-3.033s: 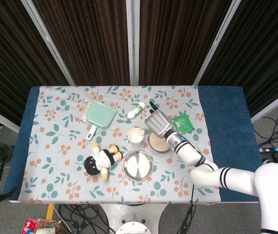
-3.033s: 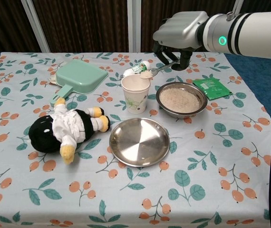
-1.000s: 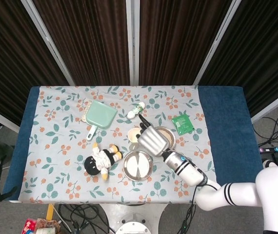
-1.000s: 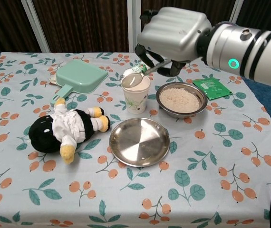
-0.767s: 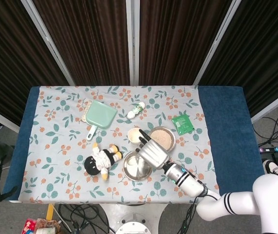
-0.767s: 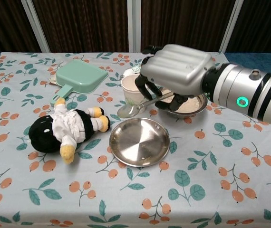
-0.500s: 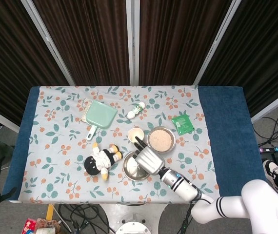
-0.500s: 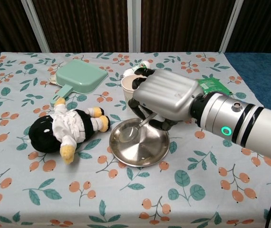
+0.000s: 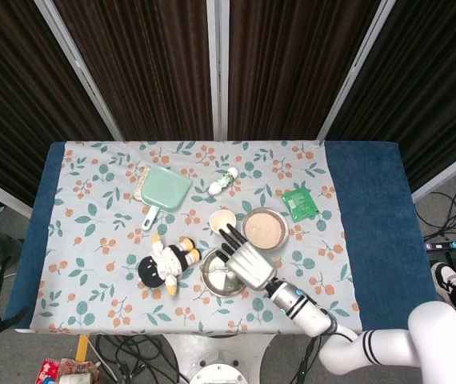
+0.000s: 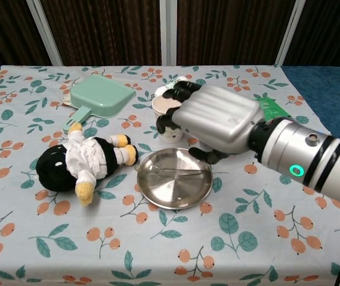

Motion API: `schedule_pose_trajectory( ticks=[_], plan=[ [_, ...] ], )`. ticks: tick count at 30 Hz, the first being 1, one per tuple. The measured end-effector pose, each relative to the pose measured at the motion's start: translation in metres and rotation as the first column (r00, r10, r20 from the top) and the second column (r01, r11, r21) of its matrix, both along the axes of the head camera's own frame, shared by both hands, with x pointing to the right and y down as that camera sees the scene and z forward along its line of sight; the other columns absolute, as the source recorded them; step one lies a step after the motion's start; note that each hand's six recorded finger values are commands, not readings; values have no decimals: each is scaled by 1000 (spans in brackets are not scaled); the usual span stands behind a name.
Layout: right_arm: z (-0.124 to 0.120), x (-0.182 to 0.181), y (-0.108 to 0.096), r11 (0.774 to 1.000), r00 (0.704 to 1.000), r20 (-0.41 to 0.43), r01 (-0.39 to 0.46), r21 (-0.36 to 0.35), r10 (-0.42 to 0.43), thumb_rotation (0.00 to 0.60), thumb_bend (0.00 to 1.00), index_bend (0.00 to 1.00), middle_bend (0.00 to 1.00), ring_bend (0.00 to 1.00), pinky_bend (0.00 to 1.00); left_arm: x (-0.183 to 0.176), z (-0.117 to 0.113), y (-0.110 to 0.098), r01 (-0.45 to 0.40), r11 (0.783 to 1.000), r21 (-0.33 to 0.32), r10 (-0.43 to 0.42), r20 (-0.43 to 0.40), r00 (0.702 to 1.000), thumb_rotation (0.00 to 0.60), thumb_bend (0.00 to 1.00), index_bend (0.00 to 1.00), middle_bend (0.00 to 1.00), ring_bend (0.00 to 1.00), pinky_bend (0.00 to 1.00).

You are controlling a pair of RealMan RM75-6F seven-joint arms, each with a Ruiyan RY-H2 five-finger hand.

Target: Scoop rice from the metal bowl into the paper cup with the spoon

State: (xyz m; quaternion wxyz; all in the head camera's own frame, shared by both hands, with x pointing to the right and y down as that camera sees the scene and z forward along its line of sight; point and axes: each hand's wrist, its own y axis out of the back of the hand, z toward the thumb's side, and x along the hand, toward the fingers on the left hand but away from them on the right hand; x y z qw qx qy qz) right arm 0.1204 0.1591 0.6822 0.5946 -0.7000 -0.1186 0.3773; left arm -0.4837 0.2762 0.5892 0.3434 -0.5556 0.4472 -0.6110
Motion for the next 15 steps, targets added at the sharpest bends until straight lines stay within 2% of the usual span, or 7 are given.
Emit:
schedule_pose_trajectory(
  ticks=[3, 6, 9, 10, 12, 15],
  plan=[
    [-21, 38, -16, 994, 995, 17, -101, 42, 100, 600, 329, 257, 276, 54, 0, 0, 2, -3, -8, 1000, -3, 8, -3, 1000, 600, 109, 146, 126, 60, 68],
    [-42, 99, -30, 970, 973, -3, -230, 85, 231, 600, 327, 161, 174, 27, 0, 2, 5, -6, -19, 1000, -8, 19, -7, 1000, 600, 108, 145, 126, 60, 68],
    [-63, 172, -29, 921, 924, -39, -375, 104, 381, 600, 327, 39, 65, 0, 0, 6, 6, -9, -25, 1000, -7, 25, -10, 1000, 600, 109, 146, 126, 60, 68],
    [-70, 196, -24, 898, 899, -46, -429, 97, 435, 600, 327, 10, 38, 0, 0, 7, 6, -10, -28, 1000, -7, 27, -11, 1000, 600, 108, 146, 126, 60, 68],
    [-79, 225, -14, 861, 861, -43, -502, 74, 506, 600, 327, 0, 7, 0, 0, 10, 7, -12, -32, 999, -7, 32, -14, 999, 600, 108, 146, 126, 60, 68],
    [-93, 269, 11, 783, 783, -33, -621, 35, 622, 600, 327, 0, 0, 0, 0, 15, 7, -15, -39, 999, -4, 39, -16, 999, 600, 108, 145, 126, 60, 68]
  ],
)
